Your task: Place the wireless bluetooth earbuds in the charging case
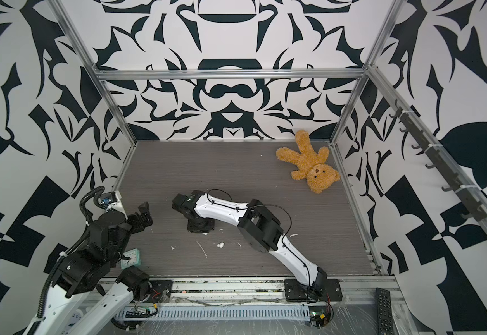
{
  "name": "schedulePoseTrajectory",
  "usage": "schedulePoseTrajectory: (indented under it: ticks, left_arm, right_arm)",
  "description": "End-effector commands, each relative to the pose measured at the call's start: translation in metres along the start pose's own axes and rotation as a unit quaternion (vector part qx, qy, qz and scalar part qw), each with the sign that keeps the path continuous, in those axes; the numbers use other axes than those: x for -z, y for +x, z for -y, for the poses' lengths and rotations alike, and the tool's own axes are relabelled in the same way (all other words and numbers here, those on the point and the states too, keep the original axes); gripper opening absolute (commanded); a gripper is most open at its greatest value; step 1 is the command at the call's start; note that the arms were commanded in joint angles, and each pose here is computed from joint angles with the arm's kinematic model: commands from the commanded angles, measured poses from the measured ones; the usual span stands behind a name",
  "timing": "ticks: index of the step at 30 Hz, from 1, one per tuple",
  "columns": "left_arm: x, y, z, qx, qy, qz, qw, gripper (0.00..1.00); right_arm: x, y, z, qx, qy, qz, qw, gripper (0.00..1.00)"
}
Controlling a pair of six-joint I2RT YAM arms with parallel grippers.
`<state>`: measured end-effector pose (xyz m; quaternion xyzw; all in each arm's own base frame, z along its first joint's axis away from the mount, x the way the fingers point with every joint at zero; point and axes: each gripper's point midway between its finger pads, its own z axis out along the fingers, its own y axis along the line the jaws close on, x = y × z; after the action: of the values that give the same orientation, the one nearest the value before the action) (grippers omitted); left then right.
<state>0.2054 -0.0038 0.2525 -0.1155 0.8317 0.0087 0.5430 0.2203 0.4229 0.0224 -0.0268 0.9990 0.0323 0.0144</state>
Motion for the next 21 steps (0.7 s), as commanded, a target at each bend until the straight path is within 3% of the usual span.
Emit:
schedulePoseTrajectory:
  ticks: [1, 8, 17, 21]
  left_arm:
    - [-0.002, 0.002, 0.000, 0.001, -0.003, -0.001, 1.000, 0.99]
    - [-0.003, 0.002, 0.000, 0.001, -0.002, -0.002, 1.000, 0.99]
    - [-0.002, 0.002, 0.000, 0.002, -0.001, -0.001, 1.000, 0.99]
    - [-0.002, 0.002, 0.000, 0.001, -0.002, 0.000, 1.000, 0.99]
  right_arm:
    - [0.017, -0.002, -0.007, 0.023, -0.024, 0.005, 0.999, 0.11]
    - [0.031, -0.003, -0.019, 0.084, -0.062, 0.020, 0.994, 0.18]
    - [0.026, 0.019, 0.000, 0.188, -0.027, -0.019, 0.982, 0.15]
    - [0.026, 0.024, 0.007, 0.211, -0.022, -0.020, 0.977, 0.20]
